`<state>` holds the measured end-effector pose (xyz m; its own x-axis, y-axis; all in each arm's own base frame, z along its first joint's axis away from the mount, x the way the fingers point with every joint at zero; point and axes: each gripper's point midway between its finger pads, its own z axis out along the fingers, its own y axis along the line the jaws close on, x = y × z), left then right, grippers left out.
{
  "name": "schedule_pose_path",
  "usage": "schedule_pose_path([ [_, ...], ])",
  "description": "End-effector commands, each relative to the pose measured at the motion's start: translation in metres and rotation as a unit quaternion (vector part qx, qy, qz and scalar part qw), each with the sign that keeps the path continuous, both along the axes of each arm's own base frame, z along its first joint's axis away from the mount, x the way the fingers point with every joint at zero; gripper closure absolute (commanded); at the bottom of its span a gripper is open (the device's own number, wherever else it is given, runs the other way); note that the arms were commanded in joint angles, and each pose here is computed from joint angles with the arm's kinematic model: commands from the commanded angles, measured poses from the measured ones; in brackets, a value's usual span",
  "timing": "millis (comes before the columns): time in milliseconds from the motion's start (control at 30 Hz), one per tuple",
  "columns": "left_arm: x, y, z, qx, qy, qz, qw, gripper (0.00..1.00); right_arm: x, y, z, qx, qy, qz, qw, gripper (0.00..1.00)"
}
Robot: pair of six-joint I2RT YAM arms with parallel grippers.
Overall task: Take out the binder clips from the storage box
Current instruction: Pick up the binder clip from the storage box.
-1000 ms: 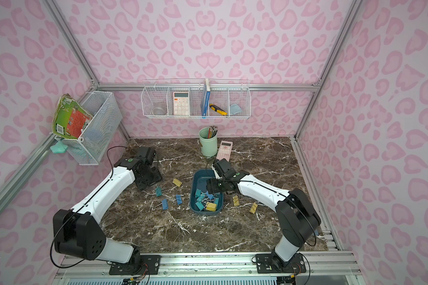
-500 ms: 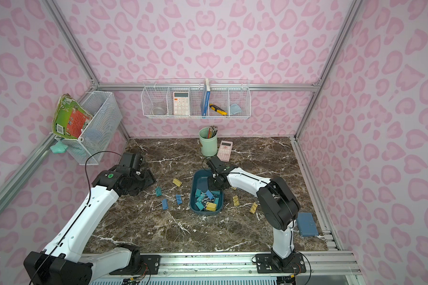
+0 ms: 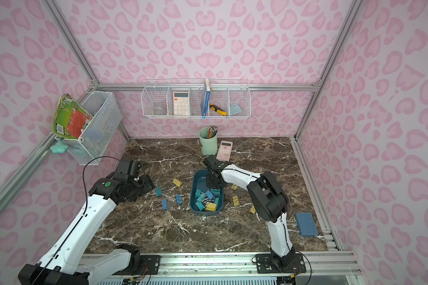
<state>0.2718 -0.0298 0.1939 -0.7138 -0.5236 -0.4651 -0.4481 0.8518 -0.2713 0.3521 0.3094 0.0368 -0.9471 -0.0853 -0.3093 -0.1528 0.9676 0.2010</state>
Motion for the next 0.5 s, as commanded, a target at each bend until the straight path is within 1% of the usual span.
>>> schedule_pose_path([
  [0,0.002,-0.001,0.002,0.003,-0.011,-0.010,1.000,0.32,0.001,-0.005,-0.001,-0.012,0.002,-0.014,1.000,0.80],
  [333,0.000,0.000,0.003,0.006,-0.019,-0.012,1.000,0.32,-0.002,-0.006,-0.019,-0.014,0.023,-0.016,1.000,0.80],
  [400,-0.001,0.001,0.004,0.006,-0.020,-0.013,1.000,0.32,-0.001,-0.003,-0.021,-0.011,0.023,-0.013,1.000,0.85],
  [467,-0.001,0.001,0.005,0.006,-0.021,-0.013,1.000,0.32,0.001,0.000,-0.020,-0.007,0.021,-0.012,1.000,0.93],
])
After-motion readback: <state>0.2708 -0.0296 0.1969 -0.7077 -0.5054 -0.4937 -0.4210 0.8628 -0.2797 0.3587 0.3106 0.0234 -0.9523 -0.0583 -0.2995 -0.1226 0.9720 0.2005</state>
